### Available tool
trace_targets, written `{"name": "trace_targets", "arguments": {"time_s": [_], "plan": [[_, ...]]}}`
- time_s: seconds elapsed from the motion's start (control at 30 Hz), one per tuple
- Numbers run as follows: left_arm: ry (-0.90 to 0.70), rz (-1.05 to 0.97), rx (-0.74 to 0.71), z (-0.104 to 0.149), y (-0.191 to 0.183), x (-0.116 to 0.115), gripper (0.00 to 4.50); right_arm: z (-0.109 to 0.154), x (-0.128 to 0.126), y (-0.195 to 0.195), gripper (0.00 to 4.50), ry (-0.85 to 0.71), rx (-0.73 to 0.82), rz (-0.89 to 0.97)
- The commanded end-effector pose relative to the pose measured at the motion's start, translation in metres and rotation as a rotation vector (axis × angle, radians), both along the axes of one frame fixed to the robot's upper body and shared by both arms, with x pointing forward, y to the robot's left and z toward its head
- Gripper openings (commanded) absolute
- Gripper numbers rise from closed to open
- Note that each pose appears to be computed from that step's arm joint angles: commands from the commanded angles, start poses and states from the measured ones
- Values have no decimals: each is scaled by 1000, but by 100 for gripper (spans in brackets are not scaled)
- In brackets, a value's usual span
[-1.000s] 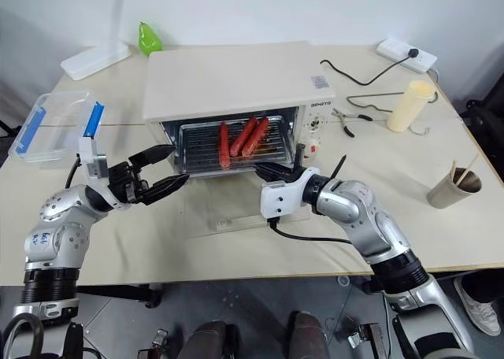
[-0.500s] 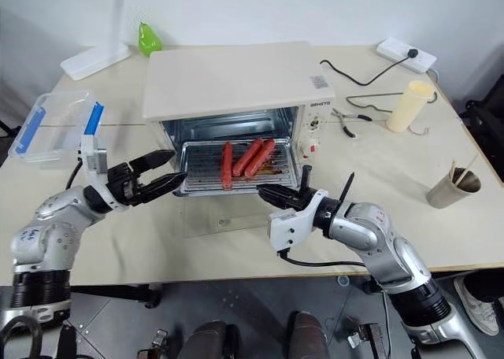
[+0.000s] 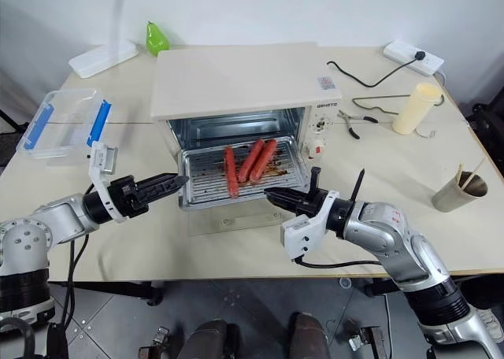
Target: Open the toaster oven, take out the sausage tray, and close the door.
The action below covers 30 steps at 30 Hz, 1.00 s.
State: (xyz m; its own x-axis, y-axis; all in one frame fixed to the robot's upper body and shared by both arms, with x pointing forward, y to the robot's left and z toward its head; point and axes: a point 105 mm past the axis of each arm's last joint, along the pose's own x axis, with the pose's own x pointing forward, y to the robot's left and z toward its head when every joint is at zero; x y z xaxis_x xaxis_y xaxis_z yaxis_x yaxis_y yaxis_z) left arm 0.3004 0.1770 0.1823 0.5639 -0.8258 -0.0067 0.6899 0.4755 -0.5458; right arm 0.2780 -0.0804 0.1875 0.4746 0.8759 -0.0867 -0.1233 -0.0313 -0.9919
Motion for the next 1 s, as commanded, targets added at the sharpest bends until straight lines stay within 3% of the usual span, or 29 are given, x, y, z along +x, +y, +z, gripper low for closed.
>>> {"name": "trace_targets", "arguments": {"time_s": [0.03,0.23,0.53,0.83,1.0], "plan": [[43,-19,-57,0,-3,-1,432,16,-9,7,12,-57,38,76],[166,-20,-88,-21,2,-2,268,19,-7,10,12,-69,41,93],[319,-99,-196,-26,-10,-10,4,18,-9,12,12,-38,46,116],[459,-145,-257,-26,-11,-18,1,21,-5,7,12,62,92,106],[499,-102,-267,-25,-6,-24,0,25,-3,3,150,147,133,106]]}}
